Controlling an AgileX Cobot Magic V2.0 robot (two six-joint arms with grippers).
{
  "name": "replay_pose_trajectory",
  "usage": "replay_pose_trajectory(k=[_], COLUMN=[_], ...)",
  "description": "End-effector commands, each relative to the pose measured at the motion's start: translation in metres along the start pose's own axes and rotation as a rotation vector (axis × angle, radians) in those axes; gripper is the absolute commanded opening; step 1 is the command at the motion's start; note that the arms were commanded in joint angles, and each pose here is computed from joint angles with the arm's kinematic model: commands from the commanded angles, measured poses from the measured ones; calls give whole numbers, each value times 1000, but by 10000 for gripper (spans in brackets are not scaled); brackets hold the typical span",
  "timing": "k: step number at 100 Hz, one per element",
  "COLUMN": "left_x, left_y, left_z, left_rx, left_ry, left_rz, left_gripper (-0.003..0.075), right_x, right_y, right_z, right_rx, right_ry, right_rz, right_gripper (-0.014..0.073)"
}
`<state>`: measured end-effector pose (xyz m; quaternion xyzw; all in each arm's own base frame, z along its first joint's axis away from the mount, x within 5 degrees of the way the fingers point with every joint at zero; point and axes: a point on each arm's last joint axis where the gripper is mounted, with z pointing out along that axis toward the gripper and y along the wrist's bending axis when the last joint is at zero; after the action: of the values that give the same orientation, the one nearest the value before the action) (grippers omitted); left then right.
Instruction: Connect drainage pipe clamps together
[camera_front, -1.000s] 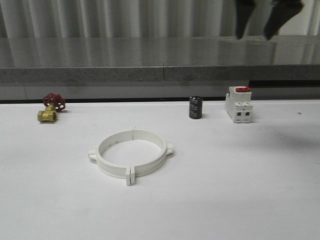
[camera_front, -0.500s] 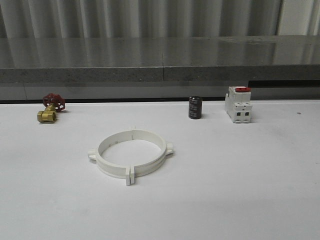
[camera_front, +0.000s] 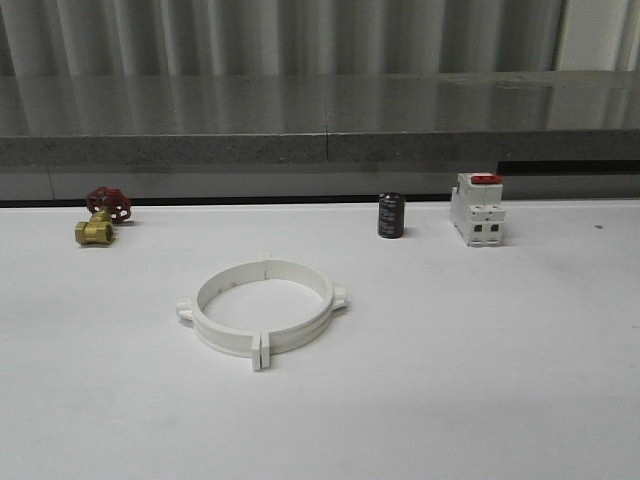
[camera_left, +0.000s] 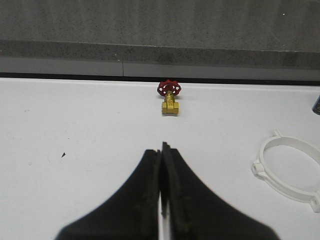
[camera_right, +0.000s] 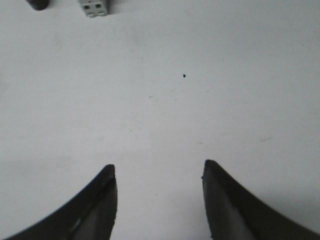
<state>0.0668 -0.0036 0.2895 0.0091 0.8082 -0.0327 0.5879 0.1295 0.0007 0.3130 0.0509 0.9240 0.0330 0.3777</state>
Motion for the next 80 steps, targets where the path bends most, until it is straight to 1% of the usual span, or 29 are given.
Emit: replay_pose_trajectory(k=[1,19,26,31,38,57,59,63,80], left_x=[-14,-14,-14,-14,-14,-14,-14,-14,-14], left_y=[-2,-2,-2,-2,-2,-2,-2,-2,-2], left_z=[-3,-3,-3,-3,-3,-3,-3,-3,-3], left_rx=[20,20,20,20,20,20,20,20,20], left_ry=[-94,-94,-94,-94,-94,-94,-94,-94,-94], left_rz=[-5,-5,-5,-5,-5,-5,-5,-5,-5], left_gripper=[-21,-21,-21,-21,-21,-21,-21,-21,-21], right_x=[9,35,41,43,44,43,43,43,43], right_y=[2,-1,-1,-2,-2,-2,-2,-2,-2], right_z=[-15,-34,-39,-42,-44,-44,-44,-44,-44], right_rx=[-25,-31,-31,-32,-30,-30,-30,-30,-30], right_ry=[-92,-145,-169,-187,-196,-207,-208,-209,-206], right_rz=[-34,-39,-42,-43,-45,-45,-45,-45,-45], right_gripper=[402,402,377,334,246,-56,-76,-62,-68])
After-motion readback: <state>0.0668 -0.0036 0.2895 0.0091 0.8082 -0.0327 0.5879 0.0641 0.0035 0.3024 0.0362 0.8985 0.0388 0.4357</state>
